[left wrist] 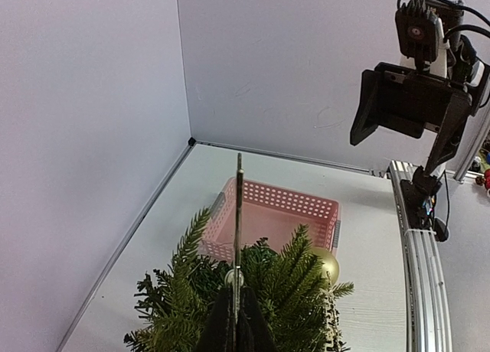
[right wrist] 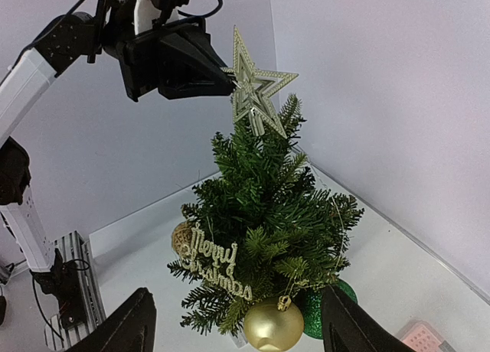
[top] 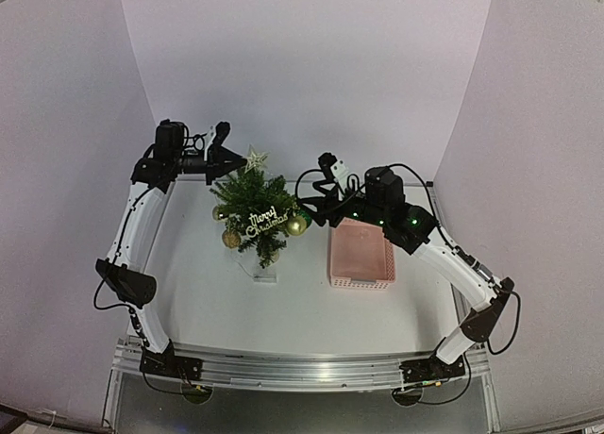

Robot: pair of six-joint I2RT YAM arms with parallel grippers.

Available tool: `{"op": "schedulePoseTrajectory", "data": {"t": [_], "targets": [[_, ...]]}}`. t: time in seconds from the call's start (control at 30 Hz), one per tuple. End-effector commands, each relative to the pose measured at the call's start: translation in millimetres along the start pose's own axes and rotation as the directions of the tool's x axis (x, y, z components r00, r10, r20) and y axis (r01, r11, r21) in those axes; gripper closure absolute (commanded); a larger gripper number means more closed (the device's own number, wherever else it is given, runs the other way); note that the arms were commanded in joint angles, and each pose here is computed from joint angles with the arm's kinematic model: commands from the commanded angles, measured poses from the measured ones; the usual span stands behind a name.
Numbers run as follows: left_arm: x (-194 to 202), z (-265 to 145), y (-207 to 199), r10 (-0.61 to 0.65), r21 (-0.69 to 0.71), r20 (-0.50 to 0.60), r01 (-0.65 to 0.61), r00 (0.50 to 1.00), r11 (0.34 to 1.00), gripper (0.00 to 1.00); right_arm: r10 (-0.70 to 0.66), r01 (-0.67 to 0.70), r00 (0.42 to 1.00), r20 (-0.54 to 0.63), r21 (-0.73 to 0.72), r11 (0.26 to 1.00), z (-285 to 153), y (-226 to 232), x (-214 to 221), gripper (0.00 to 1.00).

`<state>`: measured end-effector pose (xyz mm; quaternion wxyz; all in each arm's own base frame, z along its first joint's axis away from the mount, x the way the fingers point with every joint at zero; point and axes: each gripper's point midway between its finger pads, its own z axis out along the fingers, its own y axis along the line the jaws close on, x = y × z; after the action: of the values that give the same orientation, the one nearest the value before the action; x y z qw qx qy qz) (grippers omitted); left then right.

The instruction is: Decorate the small christmas tree

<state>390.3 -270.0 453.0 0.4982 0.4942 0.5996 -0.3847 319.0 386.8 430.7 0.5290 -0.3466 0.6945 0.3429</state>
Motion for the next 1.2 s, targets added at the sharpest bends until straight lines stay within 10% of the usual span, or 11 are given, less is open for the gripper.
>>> {"op": "schedulePoseTrajectory", "data": {"t": [0.0,1.17], "targets": [[-7,-6,-13,0.033,0.002,0.0,-0.033,0.999,0.999,1.0,-0.005,0.006,0.998,0.066,-0.013,1.0,-16,5,-22,0.29],[-19,-2,-5,0.077,-0.097,-0.033,-0.08,0.996,0.992,1.0,-0.003,0.004,0.998,0.063,-0.02,1.0,-15,6,-21,0.29]]}}
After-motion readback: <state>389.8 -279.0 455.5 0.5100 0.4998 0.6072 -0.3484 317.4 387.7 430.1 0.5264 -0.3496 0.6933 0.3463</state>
